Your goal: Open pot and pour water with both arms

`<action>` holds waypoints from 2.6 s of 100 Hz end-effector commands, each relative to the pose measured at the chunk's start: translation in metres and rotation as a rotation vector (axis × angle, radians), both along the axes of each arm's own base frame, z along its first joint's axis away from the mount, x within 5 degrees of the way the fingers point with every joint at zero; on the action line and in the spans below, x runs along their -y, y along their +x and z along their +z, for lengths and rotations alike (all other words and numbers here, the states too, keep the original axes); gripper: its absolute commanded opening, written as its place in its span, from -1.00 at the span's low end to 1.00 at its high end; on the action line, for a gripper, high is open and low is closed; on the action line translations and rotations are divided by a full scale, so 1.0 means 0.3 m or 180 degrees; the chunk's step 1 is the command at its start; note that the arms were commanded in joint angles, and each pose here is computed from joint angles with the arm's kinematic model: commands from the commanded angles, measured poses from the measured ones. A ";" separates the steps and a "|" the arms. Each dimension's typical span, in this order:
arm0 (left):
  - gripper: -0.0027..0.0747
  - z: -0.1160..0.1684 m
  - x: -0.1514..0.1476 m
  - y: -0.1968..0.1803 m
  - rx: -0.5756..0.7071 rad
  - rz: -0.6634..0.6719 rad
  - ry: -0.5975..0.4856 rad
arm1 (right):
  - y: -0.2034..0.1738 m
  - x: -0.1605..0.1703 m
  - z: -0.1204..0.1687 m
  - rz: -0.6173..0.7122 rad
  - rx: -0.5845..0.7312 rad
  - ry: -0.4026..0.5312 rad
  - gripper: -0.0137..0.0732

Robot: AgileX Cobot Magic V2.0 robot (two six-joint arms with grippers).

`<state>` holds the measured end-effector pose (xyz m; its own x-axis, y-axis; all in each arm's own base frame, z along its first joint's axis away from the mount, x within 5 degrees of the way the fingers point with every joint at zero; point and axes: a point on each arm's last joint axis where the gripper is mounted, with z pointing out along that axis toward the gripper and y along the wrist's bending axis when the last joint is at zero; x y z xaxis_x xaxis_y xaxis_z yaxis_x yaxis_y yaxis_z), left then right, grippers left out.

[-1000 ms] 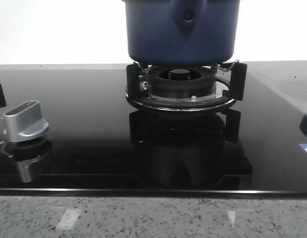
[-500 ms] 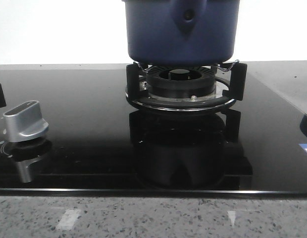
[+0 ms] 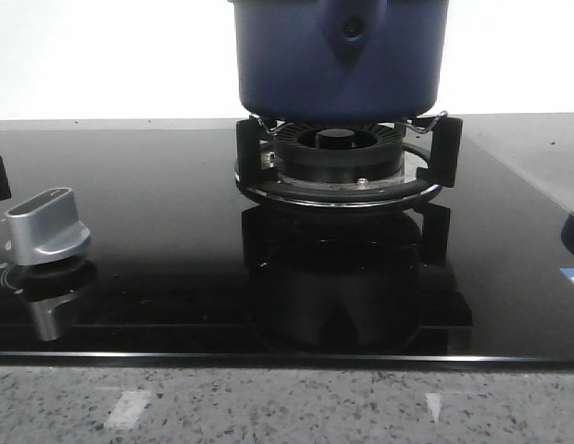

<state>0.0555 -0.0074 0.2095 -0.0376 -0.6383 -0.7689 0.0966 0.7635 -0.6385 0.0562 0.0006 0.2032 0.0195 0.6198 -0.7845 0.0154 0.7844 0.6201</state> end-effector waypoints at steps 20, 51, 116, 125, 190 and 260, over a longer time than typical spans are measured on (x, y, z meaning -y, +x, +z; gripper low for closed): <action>-0.98 0.248 0.019 -0.037 0.0269 -0.0172 0.0694 | -0.037 -0.025 0.213 0.0243 -0.0098 -0.0690 -0.79; -0.98 0.522 0.074 0.067 -0.0159 -0.0803 0.1375 | 0.034 -0.037 0.430 0.0651 -0.1151 -0.1137 -0.79; 0.03 0.595 0.243 0.276 0.0705 -0.2374 0.1584 | 0.045 -0.045 0.509 0.0805 -0.1034 -0.1538 -0.44; 0.03 0.586 0.270 0.315 0.0696 -0.2643 0.1557 | 0.044 -0.045 0.507 0.0823 -0.1058 -0.1558 0.10; 0.24 0.600 0.583 0.795 0.0820 -0.3339 0.1842 | 0.047 -0.043 0.515 0.0773 -0.0971 -0.1560 0.51; 0.40 0.547 0.739 0.931 0.0877 -0.3462 0.1997 | 0.047 -0.043 0.514 0.0782 -0.0987 -0.1560 0.51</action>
<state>0.3430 -0.2299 0.3422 -0.1621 0.1650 -0.9729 0.9242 0.3708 -0.0911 0.0661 0.0143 0.3434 -0.4237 0.1401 -0.8949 -0.0737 0.9794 0.1882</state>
